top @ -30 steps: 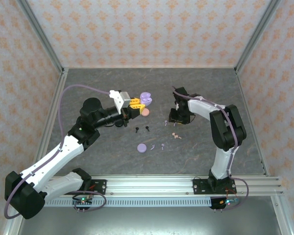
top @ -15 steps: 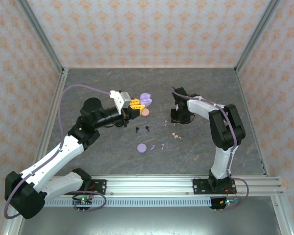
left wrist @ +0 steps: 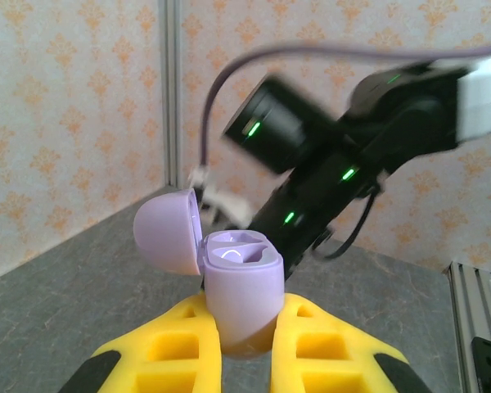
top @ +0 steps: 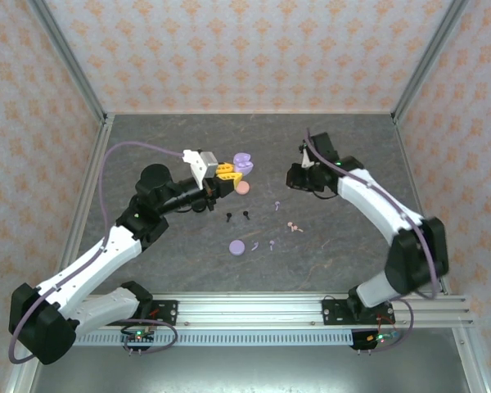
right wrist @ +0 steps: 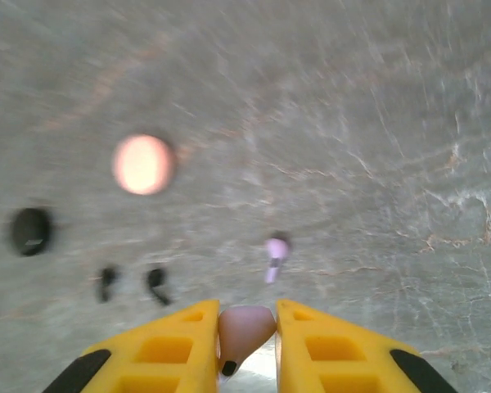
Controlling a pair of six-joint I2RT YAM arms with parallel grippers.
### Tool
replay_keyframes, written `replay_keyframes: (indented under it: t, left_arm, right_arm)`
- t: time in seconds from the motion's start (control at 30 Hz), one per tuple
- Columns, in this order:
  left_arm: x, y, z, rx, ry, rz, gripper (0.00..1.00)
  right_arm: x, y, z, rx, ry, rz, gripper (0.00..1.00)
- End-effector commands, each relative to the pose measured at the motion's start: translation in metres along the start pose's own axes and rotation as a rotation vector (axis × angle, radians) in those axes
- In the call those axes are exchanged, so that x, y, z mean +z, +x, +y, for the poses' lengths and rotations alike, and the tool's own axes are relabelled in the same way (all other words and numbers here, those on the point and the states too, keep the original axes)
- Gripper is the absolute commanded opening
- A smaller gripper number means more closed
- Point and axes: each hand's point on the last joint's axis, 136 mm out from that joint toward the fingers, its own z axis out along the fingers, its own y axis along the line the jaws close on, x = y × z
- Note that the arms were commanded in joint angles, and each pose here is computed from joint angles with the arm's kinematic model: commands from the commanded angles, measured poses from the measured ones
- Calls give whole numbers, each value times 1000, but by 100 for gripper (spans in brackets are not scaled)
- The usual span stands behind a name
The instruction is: Insert the wireless bluetooth earbuds into the charging case
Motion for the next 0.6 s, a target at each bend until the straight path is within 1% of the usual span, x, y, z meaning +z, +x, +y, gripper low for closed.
replay_keyframes:
  t: [0.0, 0.2, 0.33, 0.47, 0.57]
  left_arm:
    - [4, -11, 1, 16, -10, -51, 0]
    - [15, -5, 7, 14, -5, -29, 0]
    - [21, -4, 8, 17, 7, -19, 0]
    - [25, 2, 9, 21, 13, 2, 0]
    - [27, 5, 10, 20, 13, 14, 0]
  right_arm:
    - [-44, -9, 30, -11, -120, -85, 21]
    - [-111, -27, 81, -61, -294, -199, 21]
    - [-141, -37, 112, -116, -375, -263, 21]
    - [-155, -46, 134, -155, -416, -304, 21]
    - [-151, -46, 146, -180, -433, -288, 21]
